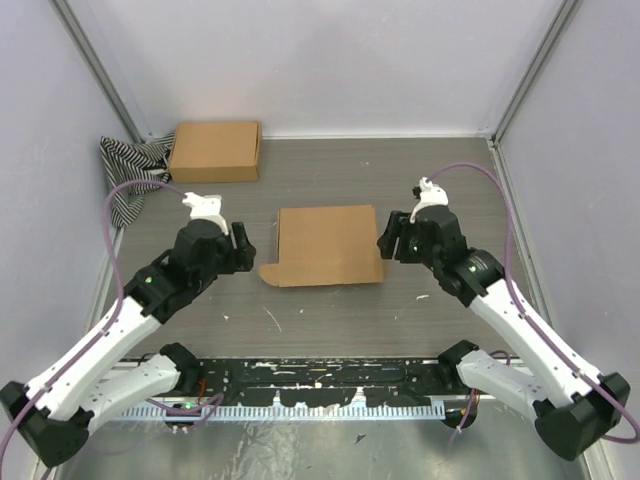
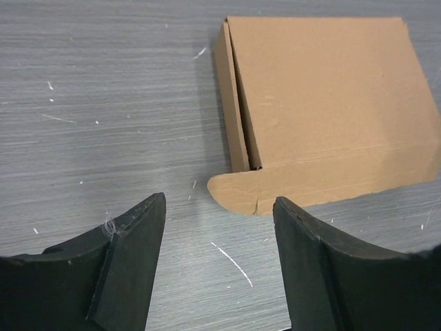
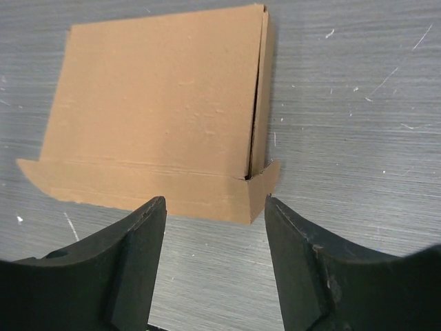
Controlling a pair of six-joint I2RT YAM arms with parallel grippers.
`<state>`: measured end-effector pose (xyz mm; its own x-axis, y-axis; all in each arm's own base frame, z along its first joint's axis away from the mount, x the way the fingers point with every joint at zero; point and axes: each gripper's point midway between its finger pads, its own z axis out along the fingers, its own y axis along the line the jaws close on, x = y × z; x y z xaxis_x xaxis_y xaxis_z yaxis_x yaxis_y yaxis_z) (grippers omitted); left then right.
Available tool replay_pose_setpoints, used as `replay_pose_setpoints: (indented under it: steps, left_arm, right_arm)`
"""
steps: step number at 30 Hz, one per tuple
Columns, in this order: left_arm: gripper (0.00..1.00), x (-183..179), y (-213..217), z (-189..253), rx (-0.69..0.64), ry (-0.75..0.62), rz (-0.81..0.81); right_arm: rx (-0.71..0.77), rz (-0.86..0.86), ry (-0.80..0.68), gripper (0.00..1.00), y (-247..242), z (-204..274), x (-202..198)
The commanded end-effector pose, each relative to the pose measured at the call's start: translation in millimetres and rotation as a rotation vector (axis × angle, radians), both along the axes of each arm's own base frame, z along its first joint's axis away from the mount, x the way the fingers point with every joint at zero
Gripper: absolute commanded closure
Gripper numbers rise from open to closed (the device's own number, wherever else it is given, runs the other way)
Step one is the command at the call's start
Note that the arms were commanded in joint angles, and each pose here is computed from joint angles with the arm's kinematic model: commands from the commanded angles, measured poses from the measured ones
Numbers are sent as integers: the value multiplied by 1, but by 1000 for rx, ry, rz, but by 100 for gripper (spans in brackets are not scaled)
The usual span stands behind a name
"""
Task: Fold the paper box
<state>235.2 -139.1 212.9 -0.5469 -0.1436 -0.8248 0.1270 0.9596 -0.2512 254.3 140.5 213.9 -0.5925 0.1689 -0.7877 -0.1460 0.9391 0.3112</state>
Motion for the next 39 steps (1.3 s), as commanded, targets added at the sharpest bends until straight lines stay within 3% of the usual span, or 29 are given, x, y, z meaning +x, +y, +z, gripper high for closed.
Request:
replay_pose_setpoints:
  steps: [1,7,19,31,39]
  left_arm:
    - [29,13,-25,-13,-11,33,-58]
    - [29,36,-50,-45,18,96,-79]
    - [30,75,-65,-107,208,230,-58]
    - [31,98,-87,-113,199,253,-106]
    - [31,135,-99,-115,77,294,-141]
  right_arm:
    - [-5,-20,5,35,9,-7,19]
    - [-75,-46,68,34,15,-45,44]
    - [-185,-60,189,34,19,-110,79]
    - [-78,-9,240,34,24,-122,98]
    - [-10,42,248,35,38,-118,131]
